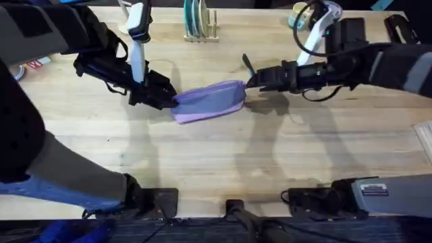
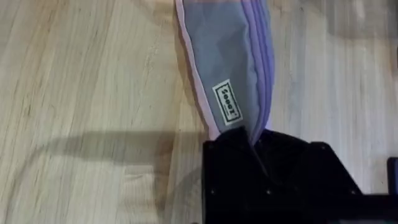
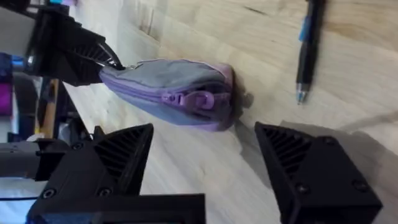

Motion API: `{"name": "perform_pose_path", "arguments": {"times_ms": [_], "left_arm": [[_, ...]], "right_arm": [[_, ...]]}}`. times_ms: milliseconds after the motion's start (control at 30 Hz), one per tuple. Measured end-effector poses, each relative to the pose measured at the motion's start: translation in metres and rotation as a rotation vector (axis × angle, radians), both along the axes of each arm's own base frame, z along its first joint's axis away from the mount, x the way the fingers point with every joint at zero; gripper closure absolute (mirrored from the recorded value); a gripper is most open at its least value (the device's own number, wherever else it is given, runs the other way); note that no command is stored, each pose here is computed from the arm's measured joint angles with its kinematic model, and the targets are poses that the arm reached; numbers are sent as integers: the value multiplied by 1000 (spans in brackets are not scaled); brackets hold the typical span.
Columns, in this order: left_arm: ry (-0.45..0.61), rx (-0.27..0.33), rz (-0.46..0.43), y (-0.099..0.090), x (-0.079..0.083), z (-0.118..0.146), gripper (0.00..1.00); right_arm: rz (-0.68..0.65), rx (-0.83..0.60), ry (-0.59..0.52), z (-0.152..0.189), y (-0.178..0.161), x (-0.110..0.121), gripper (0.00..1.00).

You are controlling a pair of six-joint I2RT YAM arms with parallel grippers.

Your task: Unzip the bag, pick up the pens from the table one at a time and place them inside, then zip the bag closed.

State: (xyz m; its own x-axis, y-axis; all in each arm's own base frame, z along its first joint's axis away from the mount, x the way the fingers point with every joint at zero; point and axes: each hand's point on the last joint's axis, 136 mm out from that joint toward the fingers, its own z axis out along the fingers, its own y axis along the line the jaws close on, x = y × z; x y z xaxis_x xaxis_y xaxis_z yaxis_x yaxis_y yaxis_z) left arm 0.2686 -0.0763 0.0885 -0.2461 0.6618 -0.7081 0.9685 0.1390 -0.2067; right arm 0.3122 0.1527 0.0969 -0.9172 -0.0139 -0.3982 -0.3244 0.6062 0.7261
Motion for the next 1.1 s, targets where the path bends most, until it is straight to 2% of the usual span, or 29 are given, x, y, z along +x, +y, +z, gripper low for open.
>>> {"name": "perform_pose_path", "arguments": {"times_ms": [367,733,900,1100], "left_arm": [[0,0,0,0,0,0,956],[0,0,0,0,0,0,956],[0,0,0,0,0,0,956],[0,0,0,0,0,0,957]], "right_arm": [[58,19,-60,2,28,6,5],[48,21,-78,4,29,10,6],[46,22,-80,5,29,11,52],[56,25,-92,6,33,11,61]]}}
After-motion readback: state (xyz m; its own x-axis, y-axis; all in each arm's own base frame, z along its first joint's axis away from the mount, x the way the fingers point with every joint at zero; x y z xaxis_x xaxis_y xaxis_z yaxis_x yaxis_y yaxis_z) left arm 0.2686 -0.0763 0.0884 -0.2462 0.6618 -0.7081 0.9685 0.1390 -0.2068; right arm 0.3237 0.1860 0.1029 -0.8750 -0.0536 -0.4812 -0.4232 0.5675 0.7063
